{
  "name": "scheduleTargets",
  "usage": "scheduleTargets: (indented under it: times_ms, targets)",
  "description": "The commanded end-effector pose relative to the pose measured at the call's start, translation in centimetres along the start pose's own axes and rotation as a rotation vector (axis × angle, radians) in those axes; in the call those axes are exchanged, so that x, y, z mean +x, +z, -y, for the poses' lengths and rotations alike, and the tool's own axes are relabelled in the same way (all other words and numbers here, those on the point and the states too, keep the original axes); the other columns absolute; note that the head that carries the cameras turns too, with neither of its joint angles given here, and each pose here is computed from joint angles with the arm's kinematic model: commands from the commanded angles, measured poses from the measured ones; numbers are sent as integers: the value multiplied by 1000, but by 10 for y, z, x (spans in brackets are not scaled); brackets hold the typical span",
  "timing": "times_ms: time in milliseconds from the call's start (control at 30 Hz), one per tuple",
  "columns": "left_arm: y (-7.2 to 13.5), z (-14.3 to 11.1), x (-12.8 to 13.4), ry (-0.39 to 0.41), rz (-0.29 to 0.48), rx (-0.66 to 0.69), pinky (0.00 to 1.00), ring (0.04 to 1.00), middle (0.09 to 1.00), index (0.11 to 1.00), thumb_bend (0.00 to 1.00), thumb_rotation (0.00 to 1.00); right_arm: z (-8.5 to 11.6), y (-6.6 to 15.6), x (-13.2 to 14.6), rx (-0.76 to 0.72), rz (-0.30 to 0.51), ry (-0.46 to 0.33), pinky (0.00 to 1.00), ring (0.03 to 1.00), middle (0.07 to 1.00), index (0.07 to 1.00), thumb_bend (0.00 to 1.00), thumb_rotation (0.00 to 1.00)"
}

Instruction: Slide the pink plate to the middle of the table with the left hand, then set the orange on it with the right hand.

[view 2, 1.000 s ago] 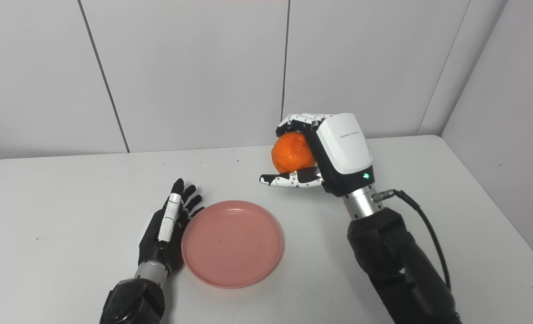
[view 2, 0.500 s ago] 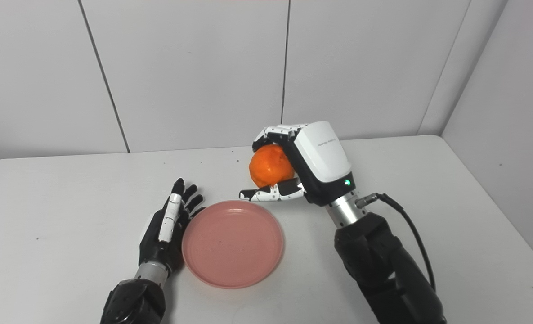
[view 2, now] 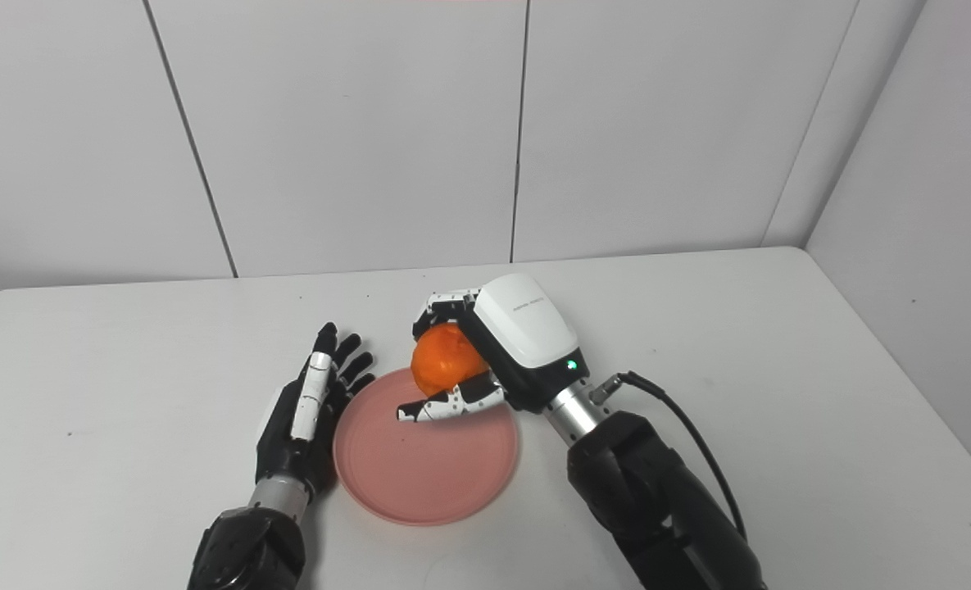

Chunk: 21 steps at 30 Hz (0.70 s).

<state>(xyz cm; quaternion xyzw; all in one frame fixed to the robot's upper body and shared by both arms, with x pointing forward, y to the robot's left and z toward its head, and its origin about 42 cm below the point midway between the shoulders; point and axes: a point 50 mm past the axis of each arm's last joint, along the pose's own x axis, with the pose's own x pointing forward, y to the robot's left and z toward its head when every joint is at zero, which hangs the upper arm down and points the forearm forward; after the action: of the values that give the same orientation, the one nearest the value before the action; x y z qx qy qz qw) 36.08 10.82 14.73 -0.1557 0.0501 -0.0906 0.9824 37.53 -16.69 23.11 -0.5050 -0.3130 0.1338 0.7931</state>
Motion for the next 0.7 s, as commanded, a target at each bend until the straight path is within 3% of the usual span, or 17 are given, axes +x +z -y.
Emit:
scheduleTargets:
  times_ms: [0,67,233,367,667]
  targets:
    - [1,8,2,-8,-2,-8,923,919,970,1000,777,787,12,8,16,-9,77,-30,280,350,451,488,687,478]
    - [1,9,2,-12,3,-10,927,914,976,1000,771,789,7,8,19,-14,71,1,288,358,460,498,688,439]
    - [2,8,2,-9,4,-17,903,908,963,1000,764,782,-1,9,26,-20,80,53,298,370,468,513,675,495]
    - [0,5,2,12,-2,-14,862,908,948,1000,767,781,-11,9,31,-16,83,99,282,372,477,524,682,465]
    - [0,4,6,26,2,-9,778,916,948,1000,751,783,-21,15,40,-37,150,145,261,357,455,499,678,472]
